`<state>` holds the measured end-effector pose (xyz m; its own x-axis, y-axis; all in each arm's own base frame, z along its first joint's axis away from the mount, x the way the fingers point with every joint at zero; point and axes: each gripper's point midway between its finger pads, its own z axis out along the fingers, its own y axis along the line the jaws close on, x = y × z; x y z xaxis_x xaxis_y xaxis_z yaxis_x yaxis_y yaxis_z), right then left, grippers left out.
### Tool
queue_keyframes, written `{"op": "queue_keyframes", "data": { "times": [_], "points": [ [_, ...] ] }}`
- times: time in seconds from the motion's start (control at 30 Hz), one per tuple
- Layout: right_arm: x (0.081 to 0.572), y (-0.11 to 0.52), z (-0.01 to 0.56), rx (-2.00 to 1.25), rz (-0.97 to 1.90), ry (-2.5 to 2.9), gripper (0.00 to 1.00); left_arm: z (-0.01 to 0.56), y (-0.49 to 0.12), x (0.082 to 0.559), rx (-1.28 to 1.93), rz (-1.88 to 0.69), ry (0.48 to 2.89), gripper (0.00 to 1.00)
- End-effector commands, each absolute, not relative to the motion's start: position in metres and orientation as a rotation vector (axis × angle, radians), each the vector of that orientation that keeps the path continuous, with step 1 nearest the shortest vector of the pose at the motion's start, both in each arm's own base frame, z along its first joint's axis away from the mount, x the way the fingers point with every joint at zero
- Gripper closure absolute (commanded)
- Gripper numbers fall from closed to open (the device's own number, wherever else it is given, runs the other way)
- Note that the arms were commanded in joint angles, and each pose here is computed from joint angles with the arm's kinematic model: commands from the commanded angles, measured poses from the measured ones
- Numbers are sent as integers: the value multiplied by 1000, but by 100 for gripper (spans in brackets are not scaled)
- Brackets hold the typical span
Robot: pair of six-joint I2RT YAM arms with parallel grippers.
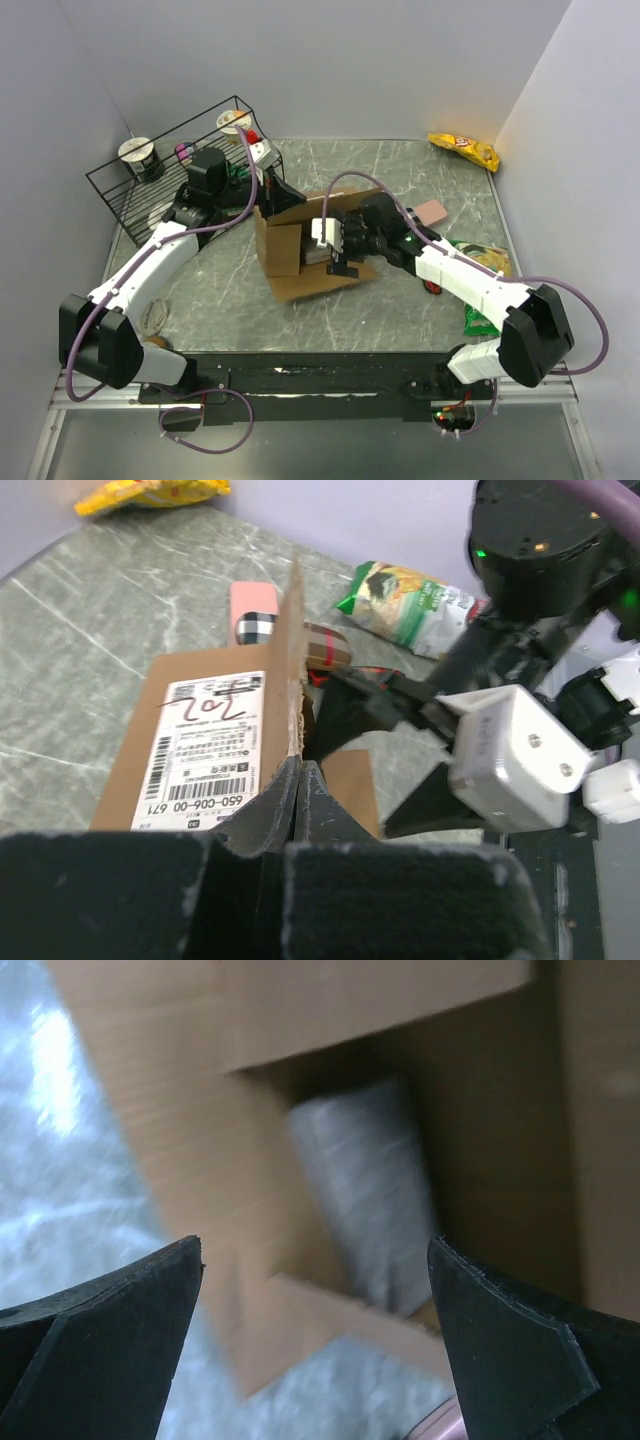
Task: Unpack the express box
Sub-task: Adjust the express box at the center of the board.
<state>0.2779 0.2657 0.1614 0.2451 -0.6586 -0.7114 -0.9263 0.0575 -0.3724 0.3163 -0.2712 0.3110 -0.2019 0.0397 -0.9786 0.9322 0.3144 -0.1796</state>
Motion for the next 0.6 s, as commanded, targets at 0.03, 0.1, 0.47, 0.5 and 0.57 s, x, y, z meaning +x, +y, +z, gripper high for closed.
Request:
{"op": "queue_keyframes", "data": {
  "times": [0.03, 0.1, 0.47, 0.5, 0.57],
  "points": [
    [297, 290, 156, -1689, 429, 1415, 5, 304, -276, 317, 910, -1115, 1543, 99],
    [301, 293, 145, -1746, 433, 1416, 8, 303, -276, 315, 904, -1124, 1549, 99],
    [353, 297, 111, -1799, 70, 1267, 14, 290, -268, 325, 772, -1286, 1631, 99],
    [358, 300, 111, -1792, 47, 1241, 14, 285, -268, 329, 760, -1302, 1647, 99],
    [360, 301, 103, -1825, 46, 1232, 15, 284, -269, 329, 756, -1354, 1667, 99]
  ]
}}
